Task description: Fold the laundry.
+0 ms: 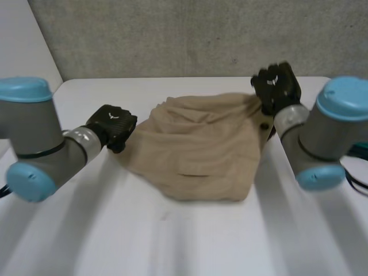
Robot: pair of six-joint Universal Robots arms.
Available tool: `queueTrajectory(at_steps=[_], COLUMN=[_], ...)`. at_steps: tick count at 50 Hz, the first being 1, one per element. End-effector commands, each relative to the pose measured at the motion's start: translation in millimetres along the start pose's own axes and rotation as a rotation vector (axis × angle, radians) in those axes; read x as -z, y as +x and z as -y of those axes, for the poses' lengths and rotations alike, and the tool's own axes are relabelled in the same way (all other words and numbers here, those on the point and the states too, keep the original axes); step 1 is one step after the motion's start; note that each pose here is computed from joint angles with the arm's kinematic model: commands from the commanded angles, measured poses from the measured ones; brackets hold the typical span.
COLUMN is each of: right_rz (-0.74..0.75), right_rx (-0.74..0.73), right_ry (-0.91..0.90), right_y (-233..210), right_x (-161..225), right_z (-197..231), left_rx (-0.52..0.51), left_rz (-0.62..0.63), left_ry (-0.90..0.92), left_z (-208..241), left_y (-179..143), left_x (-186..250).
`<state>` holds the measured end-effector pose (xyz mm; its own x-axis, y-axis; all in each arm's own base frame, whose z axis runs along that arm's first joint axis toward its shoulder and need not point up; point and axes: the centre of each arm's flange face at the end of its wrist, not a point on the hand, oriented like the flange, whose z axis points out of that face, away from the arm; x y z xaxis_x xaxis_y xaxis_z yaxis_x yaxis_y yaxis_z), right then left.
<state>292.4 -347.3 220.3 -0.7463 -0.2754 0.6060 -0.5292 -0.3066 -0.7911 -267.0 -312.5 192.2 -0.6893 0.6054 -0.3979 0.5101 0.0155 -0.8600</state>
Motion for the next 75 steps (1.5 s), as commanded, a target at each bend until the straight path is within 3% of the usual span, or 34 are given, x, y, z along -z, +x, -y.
queueTrajectory(at_steps=[1,5,10,19,25,31,41,45,50,58,68,75], right_rz=[-0.003,-0.018,-0.034,0.084,0.248,0.362,0.309,0.251,0.216,0.277,0.314,0.308], right_rx=[0.074,0.075,0.043,-0.155,-0.311,-0.434,-0.468,-0.444,-0.381,-0.343,-0.354,-0.353], right_ry=[0.142,0.1,-0.019,-0.234,-0.496,-0.579,-0.474,-0.365,-0.193,-0.051,-0.018,-0.045], right_y=[-11,-23,-16,34,7,-17,-45,-31,0,0,4,4], right_x=[-68,-82,-71,15,65,87,63,56,69,103,126,126], right_z=[-12,-33,-34,28,4,-13,-44,-26,32,93,118,109], left_rx=[0.05,0.033,0.02,0.002,0.015,0.04,0.061,0.067,0.085,0.087,0.078,0.082], left_rz=[-0.02,-0.008,0.036,0.041,0.052,0.091,0.069,0.06,0.031,0.028,-0.021,-0.039], left_ry=[0.045,0.094,0.161,0.161,0.132,0.112,0.094,0.096,0.092,0.095,0.086,0.074], left_z=[5,3,5,-3,-17,-25,-28,-26,-27,-29,-43,-49], left_y=[25,33,28,25,15,-2,6,11,21,22,45,52], left_x=[47,46,39,14,-6,-9,0,5,7,3,-27,-40])
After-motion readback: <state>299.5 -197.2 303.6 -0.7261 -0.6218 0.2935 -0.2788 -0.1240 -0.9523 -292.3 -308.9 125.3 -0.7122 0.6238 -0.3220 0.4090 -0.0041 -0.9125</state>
